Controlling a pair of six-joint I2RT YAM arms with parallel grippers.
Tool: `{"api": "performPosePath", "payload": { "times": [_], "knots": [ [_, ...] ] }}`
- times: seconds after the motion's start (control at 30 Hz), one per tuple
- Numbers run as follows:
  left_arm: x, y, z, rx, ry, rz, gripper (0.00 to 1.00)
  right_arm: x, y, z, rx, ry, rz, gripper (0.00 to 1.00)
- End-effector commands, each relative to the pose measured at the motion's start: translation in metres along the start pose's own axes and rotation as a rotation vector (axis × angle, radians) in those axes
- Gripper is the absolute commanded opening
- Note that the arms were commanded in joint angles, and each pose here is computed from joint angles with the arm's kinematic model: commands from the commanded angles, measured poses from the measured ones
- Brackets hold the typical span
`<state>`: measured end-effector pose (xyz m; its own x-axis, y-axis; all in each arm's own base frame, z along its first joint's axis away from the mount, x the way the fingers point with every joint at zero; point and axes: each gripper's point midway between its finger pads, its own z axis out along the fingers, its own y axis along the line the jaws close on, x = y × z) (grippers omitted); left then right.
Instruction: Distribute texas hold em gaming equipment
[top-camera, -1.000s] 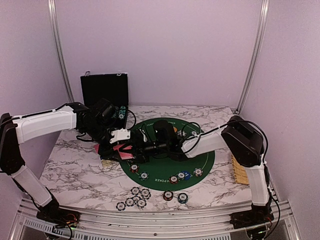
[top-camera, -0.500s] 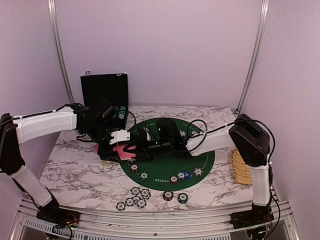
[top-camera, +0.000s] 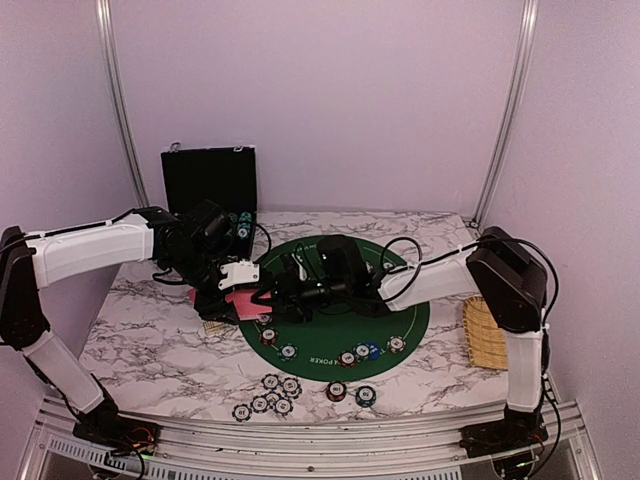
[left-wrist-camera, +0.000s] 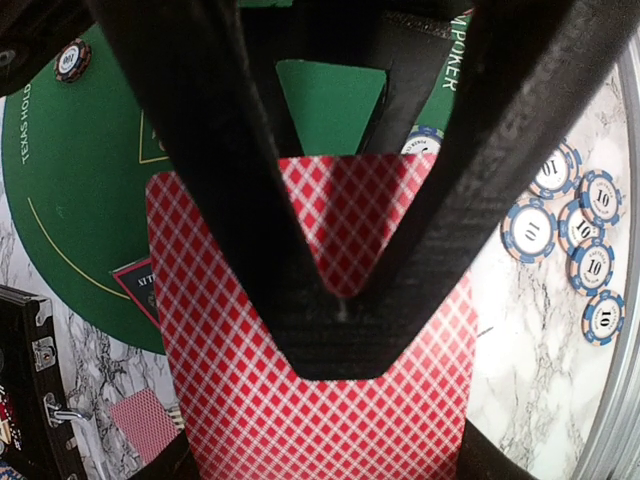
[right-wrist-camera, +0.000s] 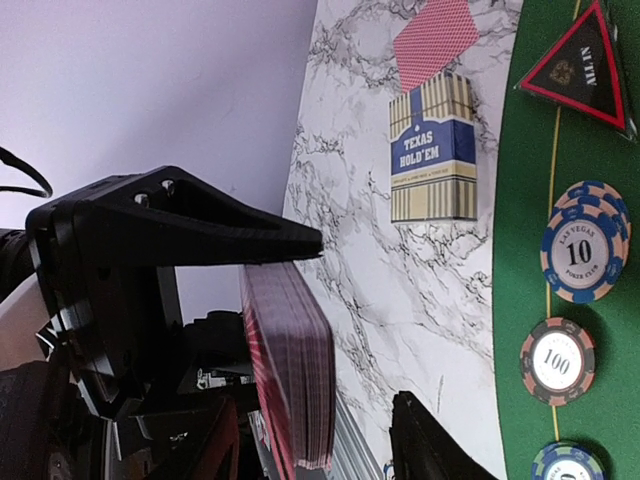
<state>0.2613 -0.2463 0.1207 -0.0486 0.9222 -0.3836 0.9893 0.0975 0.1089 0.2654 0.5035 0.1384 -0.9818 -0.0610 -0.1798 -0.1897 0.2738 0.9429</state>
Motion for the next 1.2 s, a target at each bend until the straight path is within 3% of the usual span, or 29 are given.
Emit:
{"api": "performPosePath", "payload": {
  "times": [0.0, 0.17, 0.53, 0.77, 1.17],
  "knots": [
    [0.000, 0.003, -0.002, -0.024, 0.000, -0.008, 0.12, -0.007, 0.022, -0.016, -0.033, -0.027, -0.046, 0.52],
    [-0.001, 0.004, -0.002, -0.023, -0.007, -0.012, 0.12, -0.005, 0.025, -0.018, -0.040, -0.028, -0.051, 0.52],
    [0.003, 0.002, 0.000, -0.024, 0.007, -0.012, 0.12, -0.001, 0.022, -0.024, -0.026, -0.031, -0.048, 0.27],
    [0.005, 0.004, 0.002, -0.029, 0.018, -0.020, 0.11, -0.002, 0.031, -0.029, -0.042, -0.041, -0.058, 0.17],
    [0.005, 0.005, 0.003, -0.030, 0.024, -0.020, 0.11, 0.000, 0.031, -0.024, -0.073, -0.024, -0.050, 0.12]
  ]
}}
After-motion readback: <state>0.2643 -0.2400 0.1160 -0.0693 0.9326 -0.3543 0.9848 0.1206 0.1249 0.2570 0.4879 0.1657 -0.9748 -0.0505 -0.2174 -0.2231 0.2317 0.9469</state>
